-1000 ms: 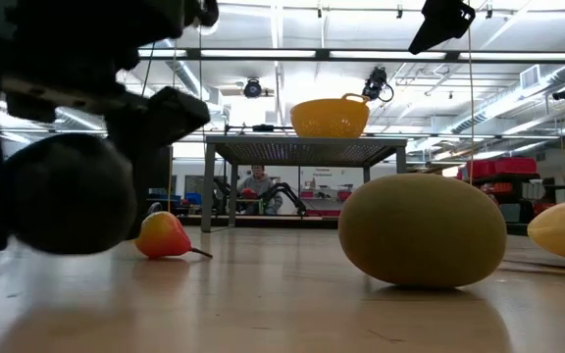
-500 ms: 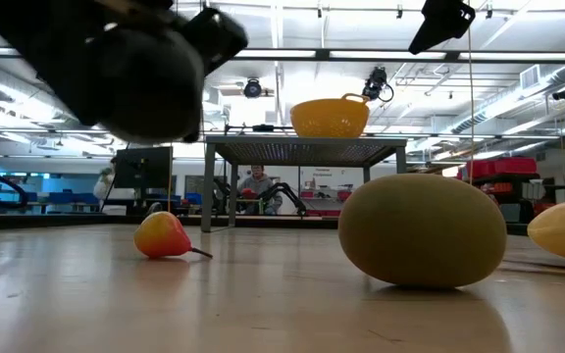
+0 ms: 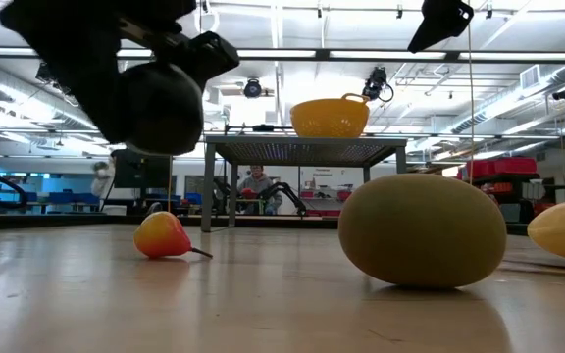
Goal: Pick & Place Fruit
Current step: Put the plum into the yellow strainer bowl on the shelf
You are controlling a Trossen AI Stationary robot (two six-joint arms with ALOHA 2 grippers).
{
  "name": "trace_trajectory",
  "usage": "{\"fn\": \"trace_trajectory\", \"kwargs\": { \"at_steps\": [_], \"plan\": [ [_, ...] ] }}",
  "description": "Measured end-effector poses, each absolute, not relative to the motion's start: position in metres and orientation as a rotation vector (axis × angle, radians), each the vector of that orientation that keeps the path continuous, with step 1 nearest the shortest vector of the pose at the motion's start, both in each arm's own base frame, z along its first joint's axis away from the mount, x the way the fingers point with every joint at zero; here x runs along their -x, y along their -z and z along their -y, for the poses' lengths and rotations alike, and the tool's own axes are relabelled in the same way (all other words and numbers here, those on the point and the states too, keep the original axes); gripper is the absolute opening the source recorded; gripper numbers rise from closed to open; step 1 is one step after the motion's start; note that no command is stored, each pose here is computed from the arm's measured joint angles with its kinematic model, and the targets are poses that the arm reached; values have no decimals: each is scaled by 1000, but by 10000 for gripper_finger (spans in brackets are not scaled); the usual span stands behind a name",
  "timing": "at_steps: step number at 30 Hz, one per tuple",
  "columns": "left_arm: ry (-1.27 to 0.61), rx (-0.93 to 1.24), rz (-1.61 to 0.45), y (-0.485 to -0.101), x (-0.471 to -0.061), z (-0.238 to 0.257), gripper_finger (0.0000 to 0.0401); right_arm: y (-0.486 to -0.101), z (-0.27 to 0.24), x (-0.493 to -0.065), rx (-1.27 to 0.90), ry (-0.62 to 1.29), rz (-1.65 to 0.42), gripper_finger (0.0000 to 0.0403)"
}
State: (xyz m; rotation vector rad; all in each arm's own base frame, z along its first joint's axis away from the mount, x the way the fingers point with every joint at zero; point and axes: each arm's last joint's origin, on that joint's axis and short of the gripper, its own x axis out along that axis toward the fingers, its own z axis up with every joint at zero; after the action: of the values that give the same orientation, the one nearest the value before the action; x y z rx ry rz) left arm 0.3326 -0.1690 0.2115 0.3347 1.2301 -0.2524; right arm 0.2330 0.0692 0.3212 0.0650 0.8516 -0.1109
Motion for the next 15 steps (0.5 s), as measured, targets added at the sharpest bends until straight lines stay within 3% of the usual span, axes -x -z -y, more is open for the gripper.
{"fn": "trace_trajectory", "kwargs": {
  "at_steps": [15],
  "plan": [
    [147,-352,-1186,-254,-323,127,276,-322,-69,-233,-46,102,-850,332]
  ]
}}
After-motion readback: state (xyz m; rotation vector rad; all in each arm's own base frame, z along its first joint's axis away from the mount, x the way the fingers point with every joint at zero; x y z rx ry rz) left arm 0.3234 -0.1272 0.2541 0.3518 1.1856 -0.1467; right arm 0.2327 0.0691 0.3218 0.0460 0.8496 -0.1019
